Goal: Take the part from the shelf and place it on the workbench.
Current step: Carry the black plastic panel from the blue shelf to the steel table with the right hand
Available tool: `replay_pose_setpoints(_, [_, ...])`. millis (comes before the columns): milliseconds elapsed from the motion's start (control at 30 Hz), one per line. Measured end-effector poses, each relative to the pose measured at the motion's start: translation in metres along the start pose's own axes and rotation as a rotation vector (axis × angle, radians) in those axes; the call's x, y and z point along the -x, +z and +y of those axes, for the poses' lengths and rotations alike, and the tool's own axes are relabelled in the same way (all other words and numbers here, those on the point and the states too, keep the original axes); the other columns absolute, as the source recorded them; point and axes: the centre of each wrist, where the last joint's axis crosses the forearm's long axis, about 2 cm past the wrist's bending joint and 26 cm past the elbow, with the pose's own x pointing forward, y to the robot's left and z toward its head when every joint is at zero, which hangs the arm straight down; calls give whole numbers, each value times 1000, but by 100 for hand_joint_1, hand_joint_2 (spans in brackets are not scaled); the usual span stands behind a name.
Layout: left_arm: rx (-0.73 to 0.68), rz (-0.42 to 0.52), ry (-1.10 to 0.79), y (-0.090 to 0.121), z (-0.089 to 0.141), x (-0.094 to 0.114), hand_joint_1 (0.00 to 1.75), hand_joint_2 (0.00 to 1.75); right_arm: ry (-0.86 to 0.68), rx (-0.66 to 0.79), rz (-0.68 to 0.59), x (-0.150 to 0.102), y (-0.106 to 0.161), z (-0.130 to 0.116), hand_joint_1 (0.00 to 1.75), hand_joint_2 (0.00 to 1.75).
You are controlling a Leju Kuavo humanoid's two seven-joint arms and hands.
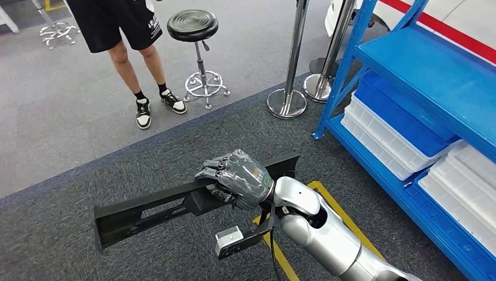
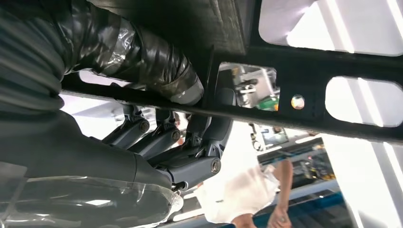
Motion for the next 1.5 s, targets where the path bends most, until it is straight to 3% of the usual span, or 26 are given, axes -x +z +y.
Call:
replay_pose_setpoints(1000, [-26,64,-93,1,0,-1,0,0,7,-9,-5,1,-2,-2,175,175])
replay_pose_setpoints(1500, [-21,31,-109,1,1,-3,0,0,17,-6,-16,3,-9,-7,175,175])
